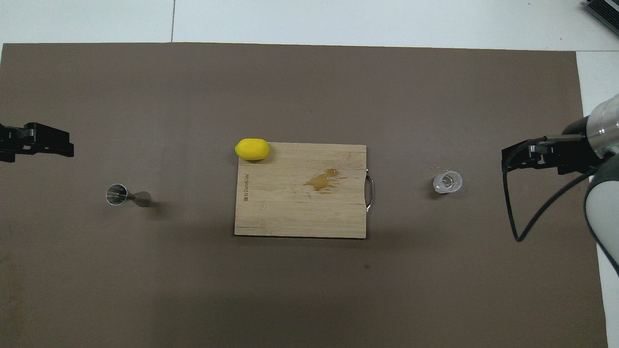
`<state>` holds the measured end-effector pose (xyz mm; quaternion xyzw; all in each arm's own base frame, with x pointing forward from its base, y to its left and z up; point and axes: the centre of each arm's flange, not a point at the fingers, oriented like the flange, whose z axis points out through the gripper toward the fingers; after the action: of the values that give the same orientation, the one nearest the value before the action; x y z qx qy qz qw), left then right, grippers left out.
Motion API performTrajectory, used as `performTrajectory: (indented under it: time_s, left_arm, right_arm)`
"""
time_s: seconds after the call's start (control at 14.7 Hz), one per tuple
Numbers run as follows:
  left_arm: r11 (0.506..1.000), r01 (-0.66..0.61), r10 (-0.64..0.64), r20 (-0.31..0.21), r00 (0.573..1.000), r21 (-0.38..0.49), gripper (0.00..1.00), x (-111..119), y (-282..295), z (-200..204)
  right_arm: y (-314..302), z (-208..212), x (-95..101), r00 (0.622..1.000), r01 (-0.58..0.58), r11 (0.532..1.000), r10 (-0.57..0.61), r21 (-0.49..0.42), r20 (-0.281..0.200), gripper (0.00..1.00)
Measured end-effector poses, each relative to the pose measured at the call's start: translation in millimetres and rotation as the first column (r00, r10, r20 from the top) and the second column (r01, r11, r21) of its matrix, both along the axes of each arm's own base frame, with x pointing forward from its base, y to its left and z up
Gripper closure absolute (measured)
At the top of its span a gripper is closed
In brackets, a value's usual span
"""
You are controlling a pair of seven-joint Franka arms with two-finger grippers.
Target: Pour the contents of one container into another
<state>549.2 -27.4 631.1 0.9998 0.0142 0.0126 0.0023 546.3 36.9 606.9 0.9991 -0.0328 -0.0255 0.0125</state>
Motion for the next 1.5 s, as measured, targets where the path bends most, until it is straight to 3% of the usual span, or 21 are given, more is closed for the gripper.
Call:
performTrajectory:
  time_s: [1.29, 1.5]
  left_arm:
    - [1.0, -0.011, 0.011, 0.0, 1.0, 0.0, 0.0, 0.2, 6.1, 0.1]
    - [1.0, -0.011, 0.011, 0.002, 1.0, 0.0, 0.0, 0.0, 6.3, 0.9]
  right_arm:
    - [-3.2, -0.9, 0.4, 1.0, 0.006, 1.0, -0.006, 0.0, -0.002, 0.0]
    - [-8.2, -1.5, 0.8, 0.998, 0.07, 0.998, -0.07, -0.003, -0.002, 0.0]
